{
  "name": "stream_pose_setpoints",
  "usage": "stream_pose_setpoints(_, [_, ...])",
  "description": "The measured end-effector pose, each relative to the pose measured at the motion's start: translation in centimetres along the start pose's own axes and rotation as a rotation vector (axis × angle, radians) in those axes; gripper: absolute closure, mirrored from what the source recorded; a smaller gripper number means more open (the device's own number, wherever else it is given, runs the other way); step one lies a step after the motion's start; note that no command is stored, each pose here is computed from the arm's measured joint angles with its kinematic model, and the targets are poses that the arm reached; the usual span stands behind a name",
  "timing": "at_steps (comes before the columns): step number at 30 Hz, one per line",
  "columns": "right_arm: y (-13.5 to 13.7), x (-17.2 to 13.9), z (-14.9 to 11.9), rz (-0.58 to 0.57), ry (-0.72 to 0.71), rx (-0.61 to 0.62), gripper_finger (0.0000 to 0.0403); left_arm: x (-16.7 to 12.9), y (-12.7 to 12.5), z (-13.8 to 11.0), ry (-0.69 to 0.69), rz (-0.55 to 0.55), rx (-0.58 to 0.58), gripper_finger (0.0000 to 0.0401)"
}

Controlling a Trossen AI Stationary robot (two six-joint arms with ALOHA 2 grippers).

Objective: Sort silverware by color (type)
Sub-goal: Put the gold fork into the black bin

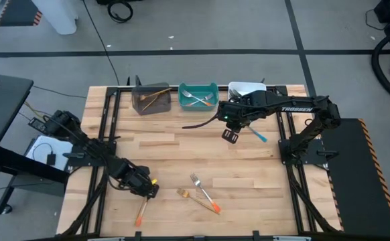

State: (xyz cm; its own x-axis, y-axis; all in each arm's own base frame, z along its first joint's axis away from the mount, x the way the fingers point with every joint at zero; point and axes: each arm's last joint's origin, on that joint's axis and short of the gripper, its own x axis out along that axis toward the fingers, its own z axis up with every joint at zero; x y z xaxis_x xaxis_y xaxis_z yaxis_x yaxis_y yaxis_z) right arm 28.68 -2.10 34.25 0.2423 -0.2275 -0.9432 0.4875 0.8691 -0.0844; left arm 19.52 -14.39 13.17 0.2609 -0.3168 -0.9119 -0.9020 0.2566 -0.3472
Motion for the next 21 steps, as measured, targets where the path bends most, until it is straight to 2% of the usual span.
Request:
stream_pose_setpoints(8, [0.0, 0.0, 0.2, 0.008, -0.019, -0.002, 0.0325, 0.0, -1.1, -0.4, 0.049, -0.113, 0.018, 0.0385])
stream_pose_setpoints(13, [0.0, 0.0, 0.4, 0.011, -0.040, -0.011, 0.0325, -0.8, -0.8, -0.1, 0.036, -0.092, 0.031, 0.0385])
stream_pose_setpoints(21, [-0.7, 0.2, 1.1, -0.027, -0.085, 0.005, 0.0325, -5.5, 0.5, 1.7, -0.076, -0.088, 0.035, 0.0386])
